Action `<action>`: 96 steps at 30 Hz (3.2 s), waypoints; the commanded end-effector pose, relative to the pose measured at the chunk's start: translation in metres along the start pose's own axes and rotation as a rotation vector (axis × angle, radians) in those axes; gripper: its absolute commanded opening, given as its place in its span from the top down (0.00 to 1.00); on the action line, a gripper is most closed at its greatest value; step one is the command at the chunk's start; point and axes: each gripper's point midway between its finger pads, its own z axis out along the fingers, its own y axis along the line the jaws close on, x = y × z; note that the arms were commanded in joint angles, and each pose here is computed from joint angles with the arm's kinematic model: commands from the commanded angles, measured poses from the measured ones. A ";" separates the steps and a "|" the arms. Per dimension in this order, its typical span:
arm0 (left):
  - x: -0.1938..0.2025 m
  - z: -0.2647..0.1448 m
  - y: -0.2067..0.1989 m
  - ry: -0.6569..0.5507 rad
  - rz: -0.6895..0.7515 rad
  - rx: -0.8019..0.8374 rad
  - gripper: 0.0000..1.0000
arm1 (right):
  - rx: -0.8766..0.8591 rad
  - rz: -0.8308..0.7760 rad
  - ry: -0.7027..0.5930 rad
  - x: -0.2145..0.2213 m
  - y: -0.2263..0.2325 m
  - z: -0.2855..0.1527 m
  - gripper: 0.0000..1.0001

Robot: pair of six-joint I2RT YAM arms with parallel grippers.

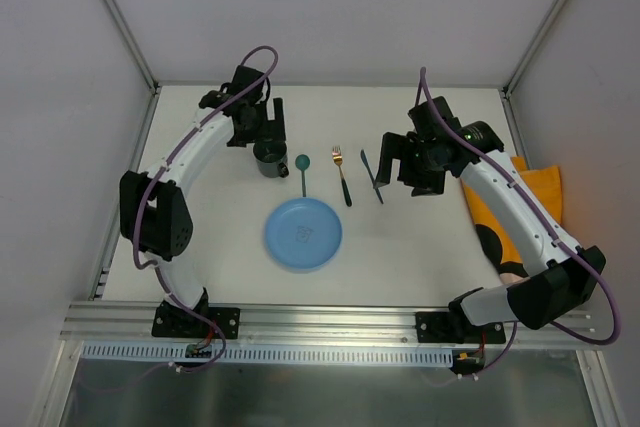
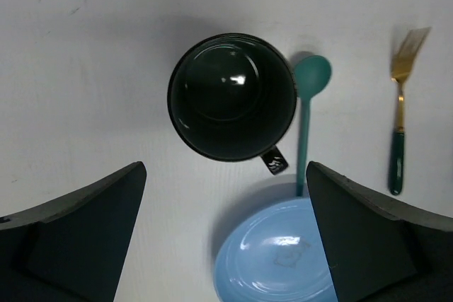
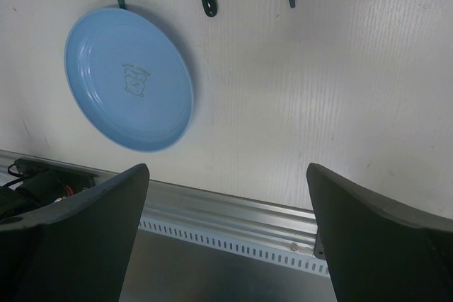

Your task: Set the dinner table for one person

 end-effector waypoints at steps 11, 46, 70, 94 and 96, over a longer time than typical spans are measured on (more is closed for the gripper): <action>0.007 0.031 0.035 0.071 -0.026 -0.169 0.01 | 0.039 -0.035 -0.002 0.003 -0.008 -0.006 0.01; 0.022 0.085 0.157 0.198 -0.278 -0.367 1.00 | 0.092 -0.035 0.023 0.000 -0.014 0.002 0.00; 0.010 0.043 0.307 0.125 -0.573 -0.509 1.00 | 0.092 -0.044 0.047 0.003 -0.014 0.007 0.00; 0.025 -0.060 0.105 0.010 -0.354 -0.009 0.01 | 0.045 -0.042 0.071 0.016 -0.012 0.021 0.01; 0.070 -0.054 0.096 0.114 -0.379 0.045 0.03 | 0.042 -0.042 0.071 0.017 -0.012 0.022 0.00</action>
